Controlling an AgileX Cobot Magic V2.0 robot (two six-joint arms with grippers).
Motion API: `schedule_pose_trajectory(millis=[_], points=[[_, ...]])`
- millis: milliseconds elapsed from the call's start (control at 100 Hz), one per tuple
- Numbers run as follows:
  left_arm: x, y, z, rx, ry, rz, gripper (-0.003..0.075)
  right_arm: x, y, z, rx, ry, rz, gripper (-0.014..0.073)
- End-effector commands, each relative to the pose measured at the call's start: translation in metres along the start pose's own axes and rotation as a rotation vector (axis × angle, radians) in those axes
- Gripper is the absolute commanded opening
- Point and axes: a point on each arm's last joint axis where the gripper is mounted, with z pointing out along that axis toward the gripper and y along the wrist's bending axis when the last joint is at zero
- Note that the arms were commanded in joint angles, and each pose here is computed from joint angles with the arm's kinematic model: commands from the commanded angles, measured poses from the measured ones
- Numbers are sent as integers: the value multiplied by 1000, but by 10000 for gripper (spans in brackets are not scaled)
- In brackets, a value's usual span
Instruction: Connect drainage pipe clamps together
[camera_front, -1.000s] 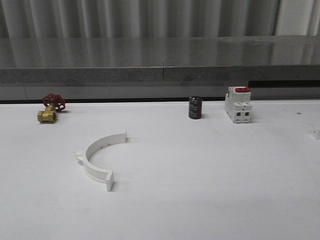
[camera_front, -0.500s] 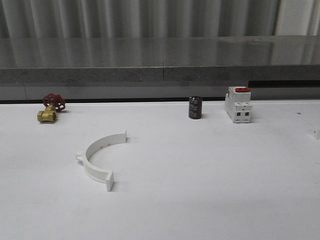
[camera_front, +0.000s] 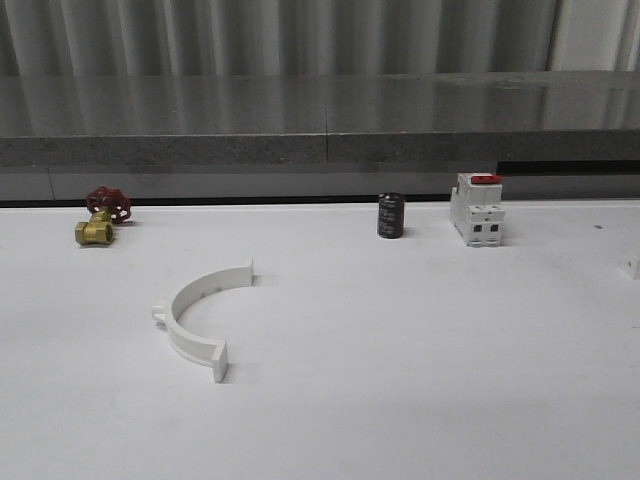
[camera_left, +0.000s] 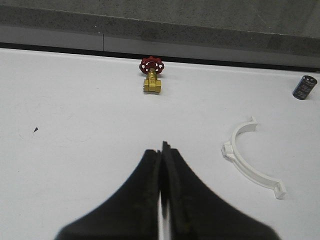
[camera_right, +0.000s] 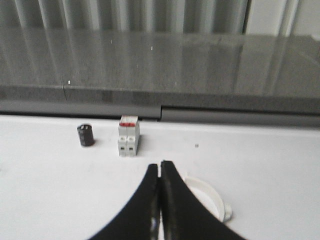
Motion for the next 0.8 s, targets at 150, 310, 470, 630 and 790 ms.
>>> schedule_pose_trajectory(millis=[150,310,470,630,790], points=[[-15,-2,-4,13,-97,0,-20,-67,1,41,-12,320,13,-57],[-15,-2,-4,13,-97,0,-20,-75,1,77,-20,406,28,-57],[-15,-2,-4,13,-97,0,-20,-64,1,100,-23,504,38,106],[-15,-2,-4,13,-97,0,-20,-58,2,107,-27,561,48,452],[-15,-2,-4,13,-97,0,-20,-64,3,119,-35,579,64,488]])
